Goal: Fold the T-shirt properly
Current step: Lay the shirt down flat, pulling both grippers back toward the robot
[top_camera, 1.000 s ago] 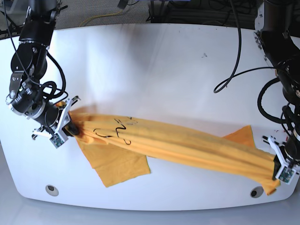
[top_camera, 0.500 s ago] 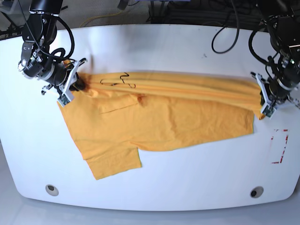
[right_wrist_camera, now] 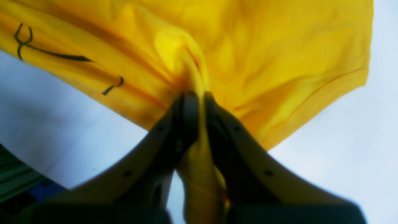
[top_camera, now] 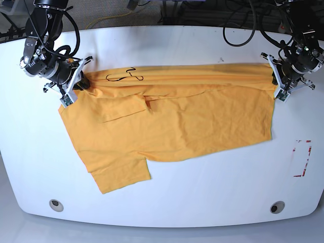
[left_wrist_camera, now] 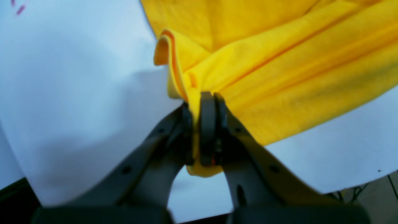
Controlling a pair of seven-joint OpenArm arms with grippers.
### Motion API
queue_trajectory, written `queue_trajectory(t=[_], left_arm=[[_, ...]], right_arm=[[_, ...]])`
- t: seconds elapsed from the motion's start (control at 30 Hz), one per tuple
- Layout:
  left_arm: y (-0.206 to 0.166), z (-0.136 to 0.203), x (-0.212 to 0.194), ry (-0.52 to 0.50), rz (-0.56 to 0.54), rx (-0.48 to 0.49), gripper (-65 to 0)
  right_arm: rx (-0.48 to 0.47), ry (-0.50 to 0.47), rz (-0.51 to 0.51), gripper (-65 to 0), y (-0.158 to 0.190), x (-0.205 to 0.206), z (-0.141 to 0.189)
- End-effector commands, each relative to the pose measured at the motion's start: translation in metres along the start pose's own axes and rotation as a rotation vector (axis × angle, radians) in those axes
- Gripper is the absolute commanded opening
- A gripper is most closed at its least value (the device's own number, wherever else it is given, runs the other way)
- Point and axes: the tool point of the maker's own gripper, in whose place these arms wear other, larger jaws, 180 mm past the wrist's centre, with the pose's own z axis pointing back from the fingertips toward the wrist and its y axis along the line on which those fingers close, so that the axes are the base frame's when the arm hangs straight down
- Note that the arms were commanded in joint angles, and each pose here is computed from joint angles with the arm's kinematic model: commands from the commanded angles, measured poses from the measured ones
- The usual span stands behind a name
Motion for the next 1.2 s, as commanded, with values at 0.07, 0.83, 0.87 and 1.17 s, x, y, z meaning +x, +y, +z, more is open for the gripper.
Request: queue_trajectory(t=[0.07, 0.83, 0.87, 1.17], left_arm=[[0.010, 0.000, 0.006, -0.039, 0.003, 0.020, -64.6], [0.035, 0.012, 0.007, -0.078, 0.022, 0.020, -19.3], [0.038, 0.017, 0.010, -0.097, 0.037, 0.023, -19.4], [0.013, 0.017, 0.021, -0.158, 0.106, -0.099, -19.7]], right_arm=[[-0.015, -0.036, -0.007, -64.2, -0.003, 0.008, 0.004], [-0.153, 0.032, -0.308, -22.7, -0.048, -0.054, 0.057], [-0.148, 0.018, -0.319, -22.7, -0.048, -0.054, 0.059], [-0.050, 0.013, -0.344, -22.7, -0.025, -0.061, 0.055]])
